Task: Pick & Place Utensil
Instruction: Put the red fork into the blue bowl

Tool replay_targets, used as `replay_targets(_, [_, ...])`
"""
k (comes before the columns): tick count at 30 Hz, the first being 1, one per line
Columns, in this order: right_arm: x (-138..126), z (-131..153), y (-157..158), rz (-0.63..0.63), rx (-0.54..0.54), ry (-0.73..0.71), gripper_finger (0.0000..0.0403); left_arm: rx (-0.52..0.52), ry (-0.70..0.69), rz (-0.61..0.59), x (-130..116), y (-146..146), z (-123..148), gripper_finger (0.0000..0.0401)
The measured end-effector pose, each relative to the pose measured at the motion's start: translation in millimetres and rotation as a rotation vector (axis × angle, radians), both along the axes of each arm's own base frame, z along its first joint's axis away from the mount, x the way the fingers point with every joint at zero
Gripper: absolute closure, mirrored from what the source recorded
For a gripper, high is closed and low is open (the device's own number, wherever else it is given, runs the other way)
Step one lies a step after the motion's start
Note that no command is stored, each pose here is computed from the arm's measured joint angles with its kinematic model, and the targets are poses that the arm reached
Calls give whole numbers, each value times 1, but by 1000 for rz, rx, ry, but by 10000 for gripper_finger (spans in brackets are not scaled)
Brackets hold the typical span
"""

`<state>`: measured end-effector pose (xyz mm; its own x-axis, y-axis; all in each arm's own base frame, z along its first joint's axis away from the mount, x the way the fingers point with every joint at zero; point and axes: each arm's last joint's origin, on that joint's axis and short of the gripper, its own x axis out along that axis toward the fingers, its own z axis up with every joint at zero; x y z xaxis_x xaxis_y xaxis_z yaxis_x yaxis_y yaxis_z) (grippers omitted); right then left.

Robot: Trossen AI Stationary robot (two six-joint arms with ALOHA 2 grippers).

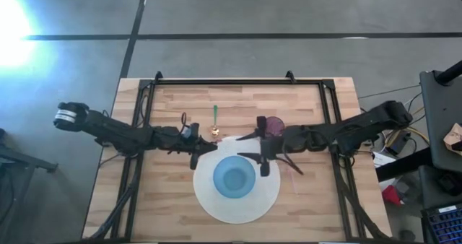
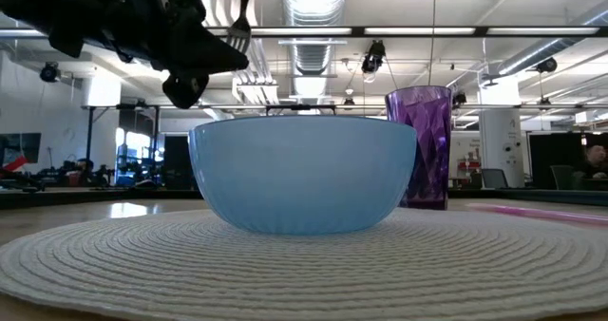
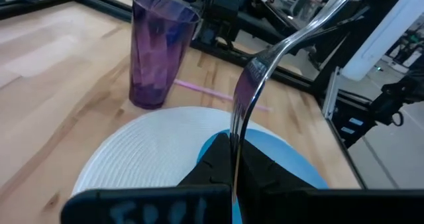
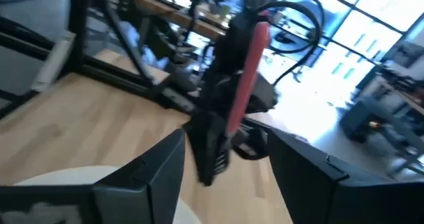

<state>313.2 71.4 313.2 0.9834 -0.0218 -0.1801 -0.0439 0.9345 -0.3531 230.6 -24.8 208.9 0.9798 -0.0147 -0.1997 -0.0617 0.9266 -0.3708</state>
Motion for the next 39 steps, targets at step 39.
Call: replay_targets(39, [64,12,-4,4,58,-31,226,113,-9,-39,6,3,4,401])
